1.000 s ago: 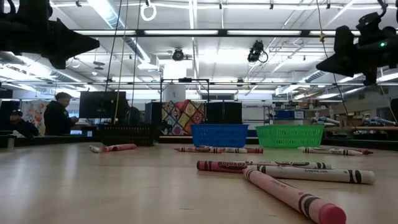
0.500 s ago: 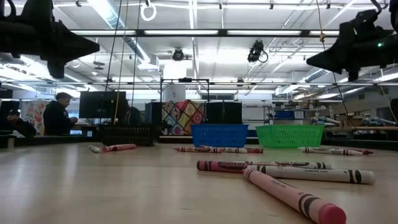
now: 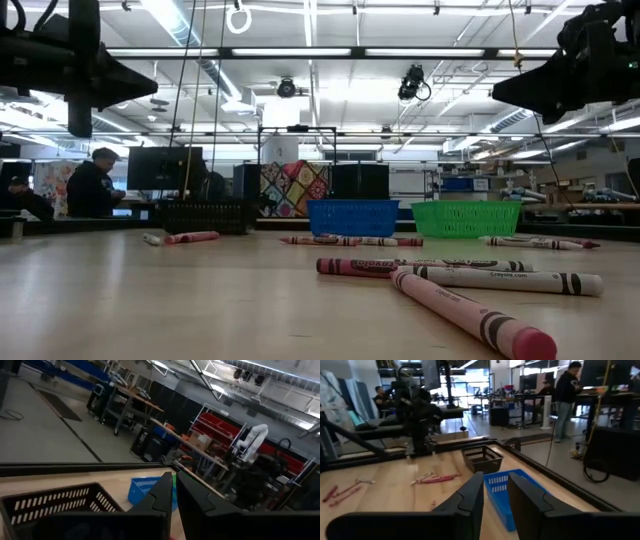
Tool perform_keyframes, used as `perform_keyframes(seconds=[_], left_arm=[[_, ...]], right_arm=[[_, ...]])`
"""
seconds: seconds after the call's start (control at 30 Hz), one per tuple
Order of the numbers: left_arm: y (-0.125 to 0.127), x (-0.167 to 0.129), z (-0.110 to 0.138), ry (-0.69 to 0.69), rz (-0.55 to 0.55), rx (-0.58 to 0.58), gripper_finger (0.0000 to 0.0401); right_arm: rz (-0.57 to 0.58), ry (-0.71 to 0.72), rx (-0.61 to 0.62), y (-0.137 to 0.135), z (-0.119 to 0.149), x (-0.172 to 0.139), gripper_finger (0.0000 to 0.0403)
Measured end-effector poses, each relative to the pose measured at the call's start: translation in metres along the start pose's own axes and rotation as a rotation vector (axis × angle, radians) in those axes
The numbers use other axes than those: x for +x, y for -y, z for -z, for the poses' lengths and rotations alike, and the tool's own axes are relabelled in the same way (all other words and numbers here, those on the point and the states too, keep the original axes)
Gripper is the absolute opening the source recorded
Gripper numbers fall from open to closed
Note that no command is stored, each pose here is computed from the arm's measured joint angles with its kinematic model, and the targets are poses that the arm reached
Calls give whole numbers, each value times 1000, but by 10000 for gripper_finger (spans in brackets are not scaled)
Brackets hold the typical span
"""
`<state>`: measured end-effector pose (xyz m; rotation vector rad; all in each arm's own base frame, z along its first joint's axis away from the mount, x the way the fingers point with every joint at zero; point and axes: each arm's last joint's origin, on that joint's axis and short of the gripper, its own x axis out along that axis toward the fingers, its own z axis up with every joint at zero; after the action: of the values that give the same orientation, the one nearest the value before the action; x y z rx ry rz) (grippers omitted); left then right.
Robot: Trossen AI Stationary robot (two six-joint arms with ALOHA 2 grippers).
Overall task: Sort crayons
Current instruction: Put the white crayon into the green bin
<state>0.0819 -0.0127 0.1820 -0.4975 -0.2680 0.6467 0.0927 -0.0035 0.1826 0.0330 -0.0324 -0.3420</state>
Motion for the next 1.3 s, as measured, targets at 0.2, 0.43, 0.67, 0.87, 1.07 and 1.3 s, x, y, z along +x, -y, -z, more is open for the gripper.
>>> perform_keyframes(seconds=[0.2, 0.43, 0.67, 0.87, 1.07, 1.3], left_arm=[[-4, 2, -2, 47, -118, 63, 34], [4, 2, -1, -29, 143, 113, 34], [20, -4, -38, -62, 322, 131, 34], [22, -7, -40, -243, 309, 199, 34], [24, -5, -24, -356, 261, 300, 34], [30, -2, -17, -399, 240, 228, 33]], right_arm=[[23, -57, 56, -1, 6, 1, 105], [24, -224, 78, -5, 21, 10, 105], [65, -311, 197, -13, 32, 27, 105], [73, -471, 129, -22, 22, 44, 105], [87, -628, -11, -34, -13, 66, 105], [119, -806, 127, -40, -24, 74, 105]])
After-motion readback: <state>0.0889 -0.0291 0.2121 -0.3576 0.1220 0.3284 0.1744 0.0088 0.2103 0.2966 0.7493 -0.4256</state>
